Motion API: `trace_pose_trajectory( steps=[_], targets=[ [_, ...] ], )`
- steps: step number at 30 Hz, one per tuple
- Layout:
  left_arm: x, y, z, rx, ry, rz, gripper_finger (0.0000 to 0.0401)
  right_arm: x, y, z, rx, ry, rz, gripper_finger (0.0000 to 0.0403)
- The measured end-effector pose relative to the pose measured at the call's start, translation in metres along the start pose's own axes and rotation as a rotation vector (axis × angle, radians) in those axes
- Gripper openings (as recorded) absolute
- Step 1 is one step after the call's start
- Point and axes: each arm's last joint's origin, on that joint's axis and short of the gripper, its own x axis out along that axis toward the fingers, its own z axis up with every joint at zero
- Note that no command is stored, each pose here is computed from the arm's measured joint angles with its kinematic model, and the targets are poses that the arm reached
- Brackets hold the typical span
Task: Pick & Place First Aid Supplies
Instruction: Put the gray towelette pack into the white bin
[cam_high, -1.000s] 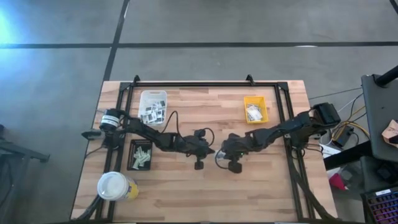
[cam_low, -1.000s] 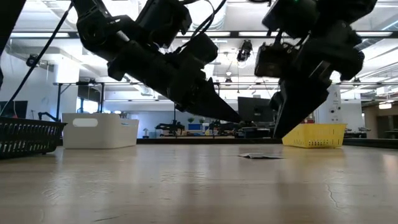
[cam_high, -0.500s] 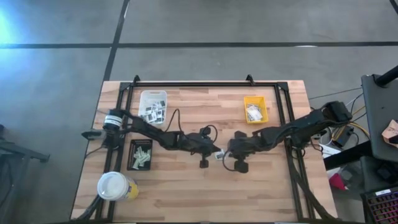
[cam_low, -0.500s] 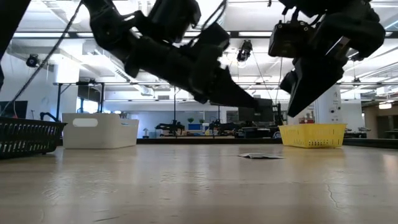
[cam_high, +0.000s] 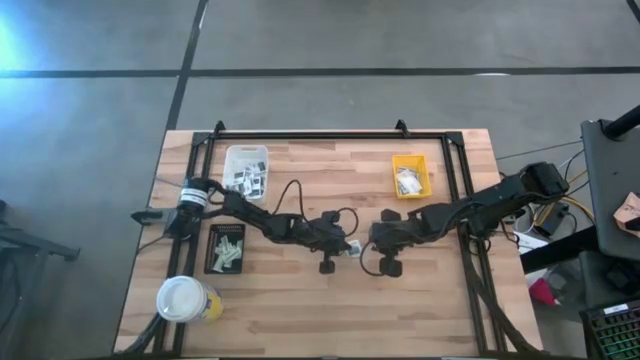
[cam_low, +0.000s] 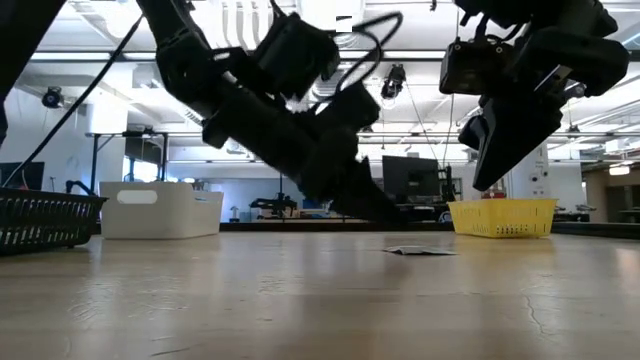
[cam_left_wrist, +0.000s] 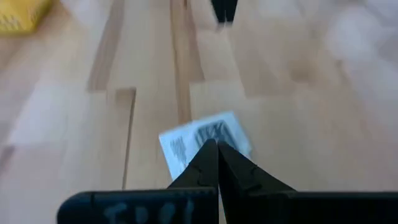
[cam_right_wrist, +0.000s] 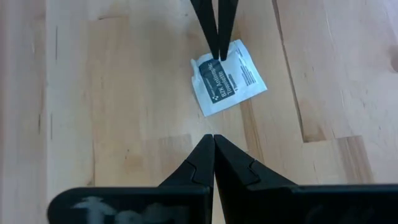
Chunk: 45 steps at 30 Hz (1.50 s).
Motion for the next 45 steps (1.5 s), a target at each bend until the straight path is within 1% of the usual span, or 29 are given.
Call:
trace_pose_trajectory(
  steps=[3,10,17,19,23,25,27,30,33,36,40,42,45],
  targets=[
    [0.004,0.000,-0.006,-0.005,0.016,0.004,0.0000,0.000,0.000,0.000,0.000,0.000,-0.003,0.0008],
    [0.005,0.002,-0.012,-0.019,0.063,0.058,0.0000,0.001,-0.001,-0.002,-0.005,0.000,-0.003,0.0008],
    [0.004,0.003,-0.017,-0.066,0.085,0.068,0.0000,0.007,-0.005,-0.013,-0.014,0.036,-0.018,0.0008],
    [0.004,0.003,-0.017,-0.077,0.088,0.068,0.0000,0.009,-0.007,-0.017,-0.040,0.044,-0.020,0.0008],
    [0.003,0.004,-0.018,-0.140,0.099,0.075,0.0000,0.013,-0.007,-0.018,-0.151,0.025,-0.007,0.0009],
    [0.003,0.006,-0.019,-0.186,0.113,0.081,0.0000,0.016,-0.004,-0.016,-0.198,-0.001,0.007,0.0009],
    [0.002,0.007,-0.021,-0.226,0.135,0.088,0.0000,0.017,0.000,-0.016,-0.272,-0.011,0.021,0.0014],
    [0.002,0.007,-0.022,-0.263,0.156,0.091,0.0000,0.020,0.008,-0.017,-0.393,-0.019,0.037,0.0029],
    [0.002,0.006,-0.023,-0.285,0.160,0.068,0.0000,0.024,0.015,-0.016,-0.515,-0.014,0.021,0.0052],
    [0.002,0.006,-0.023,-0.308,0.160,0.063,0.0000,0.030,0.020,-0.016,-0.662,-0.027,-0.061,0.0077],
    [0.002,0.007,-0.024,-0.337,0.160,0.062,0.0000,0.041,0.025,-0.018,-0.831,-0.024,-0.243,0.0100],
    [0.002,0.007,-0.024,-0.340,0.161,0.062,0.0000,0.047,0.027,-0.019,-0.893,-0.004,-0.297,0.0107],
    [0.002,0.007,-0.024,-0.341,0.162,0.061,0.0000,0.054,0.032,-0.020,-0.935,0.015,-0.330,0.0111]
  ],
)
